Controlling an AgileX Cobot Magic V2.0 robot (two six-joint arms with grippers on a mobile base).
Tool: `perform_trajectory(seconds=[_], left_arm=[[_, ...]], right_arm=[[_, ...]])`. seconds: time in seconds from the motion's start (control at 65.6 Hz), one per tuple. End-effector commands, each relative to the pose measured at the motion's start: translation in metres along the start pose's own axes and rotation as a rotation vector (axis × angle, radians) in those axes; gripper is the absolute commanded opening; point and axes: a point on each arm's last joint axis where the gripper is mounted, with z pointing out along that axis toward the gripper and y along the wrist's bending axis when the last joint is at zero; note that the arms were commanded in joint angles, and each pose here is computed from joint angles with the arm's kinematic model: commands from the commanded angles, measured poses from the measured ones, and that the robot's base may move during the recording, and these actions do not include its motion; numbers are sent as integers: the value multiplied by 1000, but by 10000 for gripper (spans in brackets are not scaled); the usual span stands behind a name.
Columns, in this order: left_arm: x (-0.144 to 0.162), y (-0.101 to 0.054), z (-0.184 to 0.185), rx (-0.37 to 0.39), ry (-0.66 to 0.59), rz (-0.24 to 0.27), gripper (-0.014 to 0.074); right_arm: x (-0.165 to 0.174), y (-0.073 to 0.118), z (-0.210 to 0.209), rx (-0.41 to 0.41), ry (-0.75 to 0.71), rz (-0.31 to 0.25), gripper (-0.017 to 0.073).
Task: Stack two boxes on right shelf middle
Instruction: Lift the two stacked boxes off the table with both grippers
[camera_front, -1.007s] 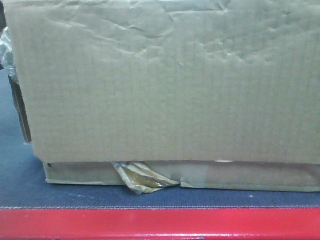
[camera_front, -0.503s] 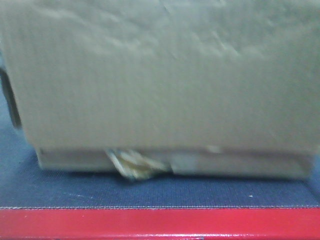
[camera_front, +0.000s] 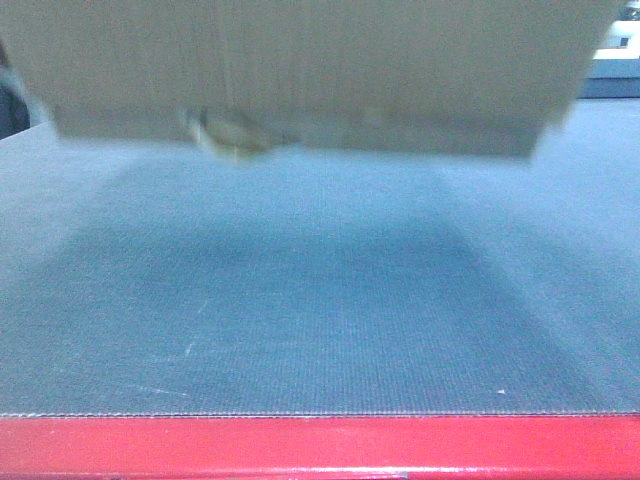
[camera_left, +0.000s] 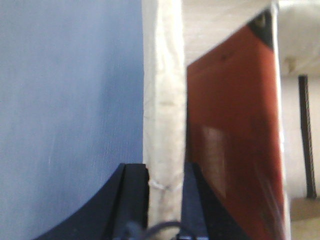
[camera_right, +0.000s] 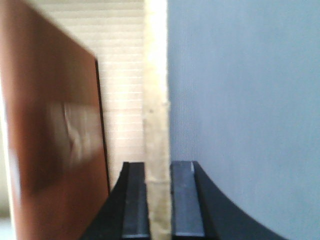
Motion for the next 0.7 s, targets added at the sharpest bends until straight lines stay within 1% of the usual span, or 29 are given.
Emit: perform_trajectory(seconds=[0.0, 0.122, 0.198, 0.275, 0.32, 0.366, 0.686], left_arm=[[-12, 7, -14, -1, -107, -3, -111], [-14, 11, -15, -41, -134, 22, -111], [-16, 11, -15, -44, -150, 27, -111], [-17, 12, -15, -50, -166, 1, -111], [-18, 12, -15, -51, -176, -31, -111], [-19, 13, -15, -54, -185, -49, -111], [-18, 13, -14, -55, -183, -49, -111]], right_arm=[[-18, -5, -15, 29, -134, -36, -154], [-23, -7, -18, 53, -181, -66, -154], [-24, -8, -18, 56, -182, -69, -154], [-24, -7, -18, 51, -190, -69, -154], [-25, -7, -18, 47, -195, -70, -154], [-25, -7, -18, 47, -196, -70, -154], [-25, -6, -18, 43, -201, -70, -154]])
